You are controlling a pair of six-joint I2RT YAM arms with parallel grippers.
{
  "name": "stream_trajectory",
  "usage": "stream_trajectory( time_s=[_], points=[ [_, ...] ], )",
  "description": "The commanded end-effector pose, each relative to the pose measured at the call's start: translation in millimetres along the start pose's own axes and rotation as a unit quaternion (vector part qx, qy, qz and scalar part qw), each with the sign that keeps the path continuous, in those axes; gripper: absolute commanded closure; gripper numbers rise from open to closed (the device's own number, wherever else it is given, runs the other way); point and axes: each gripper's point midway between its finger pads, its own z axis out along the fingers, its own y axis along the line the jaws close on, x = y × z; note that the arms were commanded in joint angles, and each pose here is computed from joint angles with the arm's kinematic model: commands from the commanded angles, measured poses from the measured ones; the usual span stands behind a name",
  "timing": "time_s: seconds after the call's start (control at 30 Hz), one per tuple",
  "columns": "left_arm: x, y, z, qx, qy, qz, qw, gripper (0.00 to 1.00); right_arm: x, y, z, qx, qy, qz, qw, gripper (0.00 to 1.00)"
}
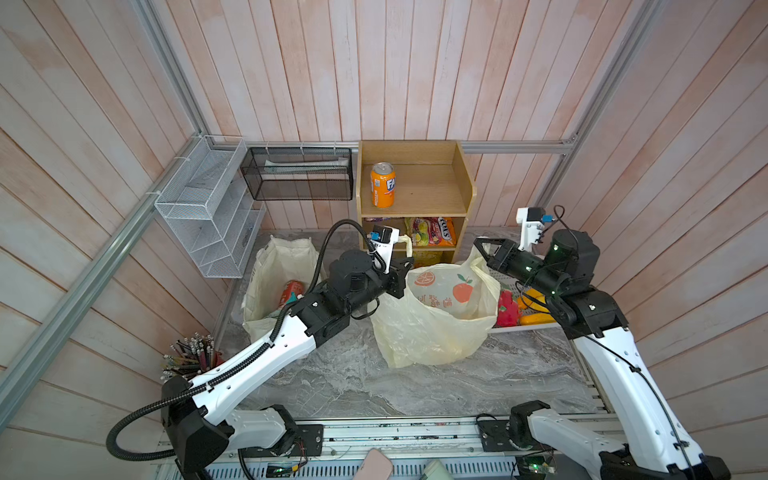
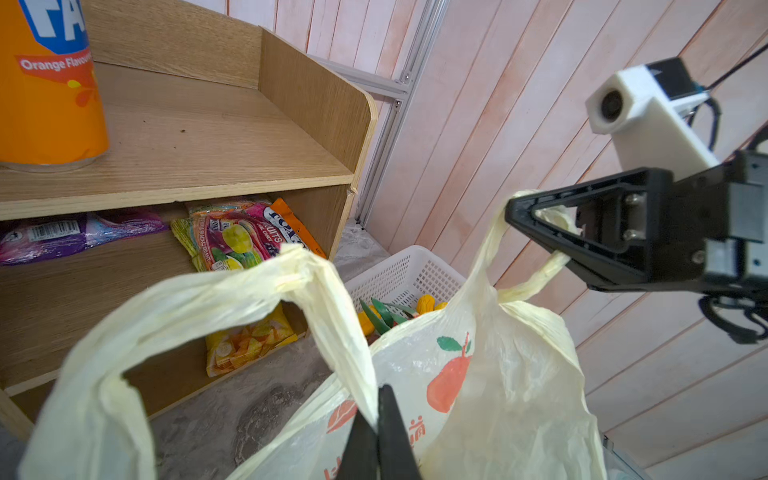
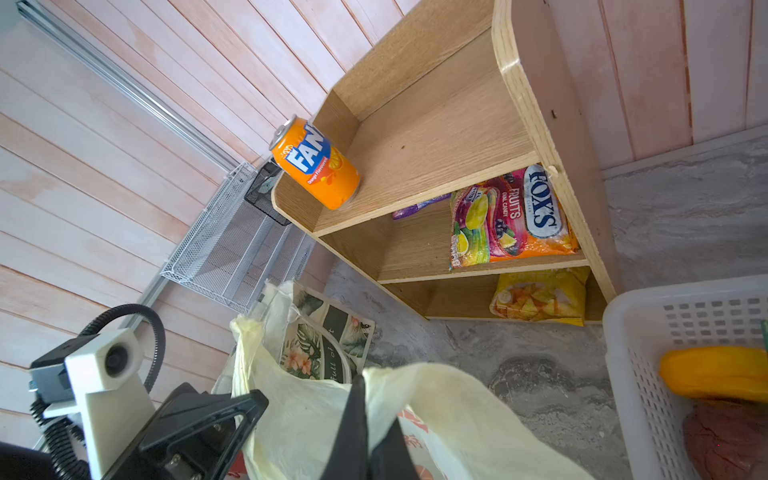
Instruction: Place the mixed food into the grocery bags and tie them
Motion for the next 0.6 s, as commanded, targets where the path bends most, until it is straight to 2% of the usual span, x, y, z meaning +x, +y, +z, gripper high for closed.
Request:
stream_trajectory(
  time_s=[0.0,0.17,0.23,0.27,0.3,0.37,0.43,0.57],
  points=[
    [3.0,5.8,8.0,0.025,-0.005,0.011,1.0,1.0,2.3,-7.2,14.3,-0.004,0.006,-0.006,1.0,1.0],
    [0.4,13.9,12.1,0.043,-0.004,0.014,0.999,1.0,3.5,-19.8,29.3,0.008,0.015,-0.009,1.0,1.0],
    [-1.3,12.1,12.6,0.056,-0.006,0.022,0.998,1.0,-1.5,-31.8,33.1,0.025,0.015,-0.018,0.999,0.83],
    [-4.1,11.0,12.5,0.061,-0.012,0.027,0.998,1.0,-7.6,-38.0,33.5,0.033,0.011,-0.019,0.999,0.68],
    [-5.4,10.7,12.5,0.068,-0.015,0.029,0.997,1.0,-14.5,-42.4,33.3,0.036,0.008,-0.021,0.999,0.57],
    [-10.4,8.3,11.3,0.081,-0.022,0.032,0.996,1.0,-26.4,-47.5,30.4,0.042,0.004,-0.023,0.999,0.45],
    [-11.2,7.2,10.9,0.088,-0.022,0.033,0.995,1.0,-36.2,-43.2,25.3,0.042,0.0,-0.034,0.999,0.39],
    [-8.2,5.9,8.1,0.092,-0.02,0.032,0.995,1.0,-52.0,-26.5,9.8,0.043,-0.021,-0.061,0.997,0.37]
  ],
)
